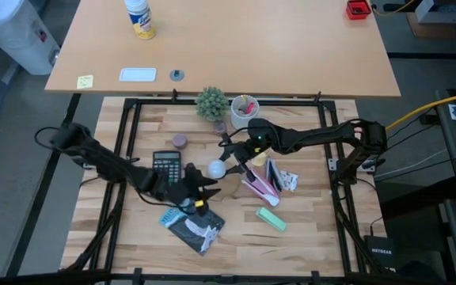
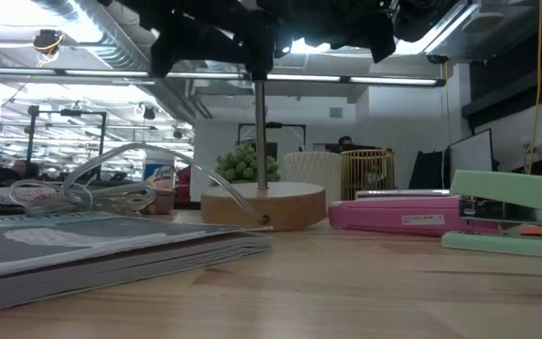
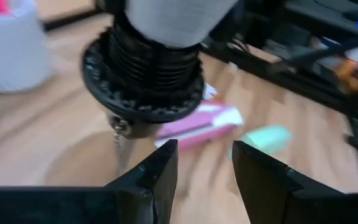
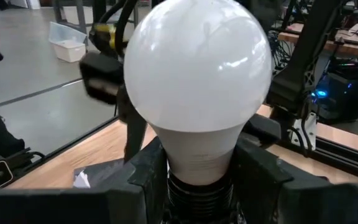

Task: Screw lightbulb
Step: Remove the lightbulb from the lamp

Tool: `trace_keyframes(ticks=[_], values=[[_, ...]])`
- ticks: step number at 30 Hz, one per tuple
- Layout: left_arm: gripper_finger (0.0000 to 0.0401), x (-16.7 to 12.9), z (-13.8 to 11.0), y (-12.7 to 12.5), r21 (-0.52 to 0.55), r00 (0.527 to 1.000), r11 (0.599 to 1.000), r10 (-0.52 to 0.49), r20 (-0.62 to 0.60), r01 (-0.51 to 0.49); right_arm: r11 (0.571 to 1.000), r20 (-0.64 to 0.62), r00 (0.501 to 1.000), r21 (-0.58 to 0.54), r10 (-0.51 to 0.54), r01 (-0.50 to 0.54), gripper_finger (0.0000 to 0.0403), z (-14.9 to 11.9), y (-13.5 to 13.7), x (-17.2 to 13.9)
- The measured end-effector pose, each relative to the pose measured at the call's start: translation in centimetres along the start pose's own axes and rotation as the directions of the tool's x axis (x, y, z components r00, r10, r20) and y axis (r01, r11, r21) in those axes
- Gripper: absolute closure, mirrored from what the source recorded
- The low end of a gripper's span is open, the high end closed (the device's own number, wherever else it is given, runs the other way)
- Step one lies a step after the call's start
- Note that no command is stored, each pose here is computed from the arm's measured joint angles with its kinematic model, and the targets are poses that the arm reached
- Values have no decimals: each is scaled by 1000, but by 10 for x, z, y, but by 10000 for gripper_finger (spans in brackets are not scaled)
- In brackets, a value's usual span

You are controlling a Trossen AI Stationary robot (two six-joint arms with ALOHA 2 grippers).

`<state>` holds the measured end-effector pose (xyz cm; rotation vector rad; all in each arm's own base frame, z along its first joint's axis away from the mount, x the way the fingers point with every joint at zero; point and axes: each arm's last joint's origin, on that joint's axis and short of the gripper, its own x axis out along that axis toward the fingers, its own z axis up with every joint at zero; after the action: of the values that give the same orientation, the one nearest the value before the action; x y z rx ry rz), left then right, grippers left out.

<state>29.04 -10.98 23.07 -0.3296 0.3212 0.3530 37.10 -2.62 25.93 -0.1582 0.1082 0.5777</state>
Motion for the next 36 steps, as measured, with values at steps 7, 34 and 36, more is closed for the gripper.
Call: trace_keyframes(ticks=[7, 34, 36], values=[[258, -6, -21, -18, -17, 959, 978, 206, 197, -206, 1000, -2, 1000, 1, -1, 1, 249, 0, 0, 0], [258, -6, -34, -37, -82, 807, 899, 423, 412, -430, 996, -26, 996, 18, -86, 87, 249, -2, -4, -1], [258, -4, -32, -36, -81, 803, 896, 429, 414, -436, 996, -26, 996, 18, -87, 88, 249, -2, -4, -1]])
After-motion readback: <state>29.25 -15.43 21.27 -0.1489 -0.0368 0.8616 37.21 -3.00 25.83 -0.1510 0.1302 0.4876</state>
